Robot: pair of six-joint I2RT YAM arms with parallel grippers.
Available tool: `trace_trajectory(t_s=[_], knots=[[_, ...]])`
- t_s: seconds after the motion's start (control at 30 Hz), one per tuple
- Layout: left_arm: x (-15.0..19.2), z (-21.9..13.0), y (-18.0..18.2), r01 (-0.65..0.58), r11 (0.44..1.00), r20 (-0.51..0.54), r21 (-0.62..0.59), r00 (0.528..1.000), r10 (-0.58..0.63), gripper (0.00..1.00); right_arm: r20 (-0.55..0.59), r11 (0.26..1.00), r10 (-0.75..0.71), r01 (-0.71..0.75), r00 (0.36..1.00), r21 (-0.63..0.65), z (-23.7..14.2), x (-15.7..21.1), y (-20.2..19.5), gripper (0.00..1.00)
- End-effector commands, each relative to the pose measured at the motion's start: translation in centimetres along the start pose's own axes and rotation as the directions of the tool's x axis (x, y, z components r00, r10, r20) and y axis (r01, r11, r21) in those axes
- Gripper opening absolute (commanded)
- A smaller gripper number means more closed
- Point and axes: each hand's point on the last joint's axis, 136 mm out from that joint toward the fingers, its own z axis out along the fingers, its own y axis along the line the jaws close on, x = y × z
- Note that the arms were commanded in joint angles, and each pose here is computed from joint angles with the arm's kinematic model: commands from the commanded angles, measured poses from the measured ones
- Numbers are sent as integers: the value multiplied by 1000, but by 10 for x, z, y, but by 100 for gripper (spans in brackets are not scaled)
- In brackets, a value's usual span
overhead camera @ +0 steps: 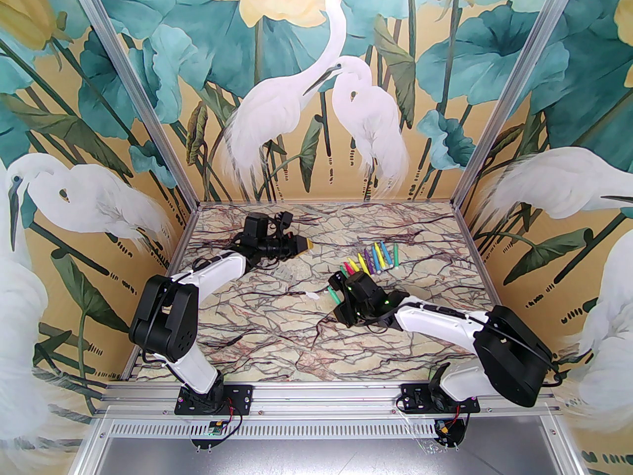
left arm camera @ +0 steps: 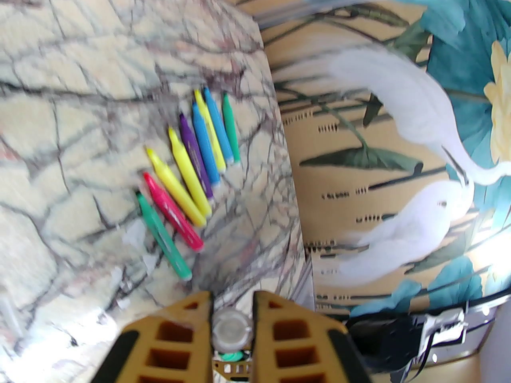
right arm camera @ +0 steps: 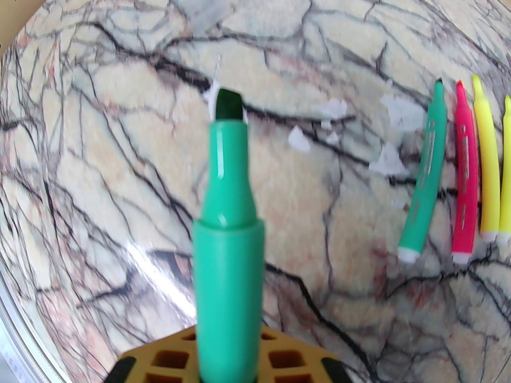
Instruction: Open the pen caps
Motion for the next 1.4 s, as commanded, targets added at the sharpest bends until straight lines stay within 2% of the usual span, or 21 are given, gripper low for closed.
trace_trajectory(t_s=[0.0, 0.17, 0.53, 0.87, 1.37], knots=[[-1, 2, 11, -5, 997, -3, -73, 1000, 4, 0, 51, 999, 11, -13, 999, 45, -8, -12, -7, 0], [5, -11, 46, -38, 950, -30, -309, 999, 30, 0, 102, 989, 71, -84, 992, 124, -10, -36, -24, 0], [34, -28, 86, -109, 827, -151, -551, 988, 30, 0, 78, 946, 187, -201, 979, 255, 9, -66, -60, 0], [57, -12, 102, -177, 761, -272, -625, 962, 1, 0, 19, 922, 228, -223, 973, 316, 35, -65, -73, 4], [77, 16, 122, -221, 730, -370, -647, 928, -47, 0, -42, 926, 238, -214, 970, 311, 60, -51, -76, 9]])
